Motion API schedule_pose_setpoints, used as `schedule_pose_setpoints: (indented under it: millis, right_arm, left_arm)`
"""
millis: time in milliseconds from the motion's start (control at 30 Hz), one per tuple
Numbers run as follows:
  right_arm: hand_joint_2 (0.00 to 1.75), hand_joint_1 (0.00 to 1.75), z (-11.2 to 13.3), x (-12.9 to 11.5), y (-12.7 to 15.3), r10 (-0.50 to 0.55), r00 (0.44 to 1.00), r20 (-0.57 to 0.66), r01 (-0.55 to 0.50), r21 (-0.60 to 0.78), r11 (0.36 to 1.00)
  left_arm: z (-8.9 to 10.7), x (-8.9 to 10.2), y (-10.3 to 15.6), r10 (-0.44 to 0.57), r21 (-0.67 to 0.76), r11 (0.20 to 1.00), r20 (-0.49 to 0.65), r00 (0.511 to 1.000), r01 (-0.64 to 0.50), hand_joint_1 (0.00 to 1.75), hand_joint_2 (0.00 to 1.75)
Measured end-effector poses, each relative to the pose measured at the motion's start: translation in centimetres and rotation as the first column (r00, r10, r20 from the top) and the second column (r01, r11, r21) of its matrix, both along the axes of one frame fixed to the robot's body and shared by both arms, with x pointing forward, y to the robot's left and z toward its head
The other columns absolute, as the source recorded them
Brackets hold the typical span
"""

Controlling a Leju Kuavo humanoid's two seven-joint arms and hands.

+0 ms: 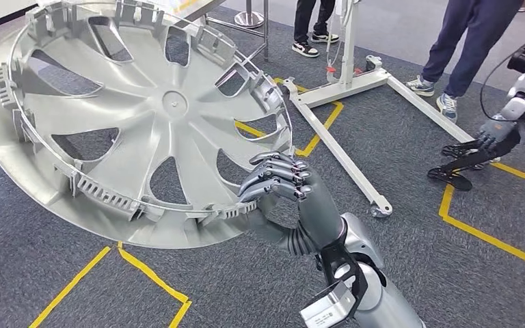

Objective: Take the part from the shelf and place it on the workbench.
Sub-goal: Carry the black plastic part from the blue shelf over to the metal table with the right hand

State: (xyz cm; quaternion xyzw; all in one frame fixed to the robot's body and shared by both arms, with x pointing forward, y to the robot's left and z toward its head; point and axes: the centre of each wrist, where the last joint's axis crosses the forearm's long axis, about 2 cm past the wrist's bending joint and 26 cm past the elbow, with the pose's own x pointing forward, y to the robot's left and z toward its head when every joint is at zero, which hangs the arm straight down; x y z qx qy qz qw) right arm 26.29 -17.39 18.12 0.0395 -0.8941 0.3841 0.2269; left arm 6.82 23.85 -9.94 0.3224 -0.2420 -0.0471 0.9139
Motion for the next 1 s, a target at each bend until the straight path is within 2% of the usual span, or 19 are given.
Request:
schedule_pose_setpoints:
  millis: [1000]
  right_arm:
    - [1.75,1.75,-0.27,0.63,0.47,0.019,1.0,-0.001,-0.019,-0.009,1.0]
  left_arm:
    - [-0.06,-0.27,-0.18,0.035,-0.03,0.999,-0.031,0.999,-0.036,0.0,1.75]
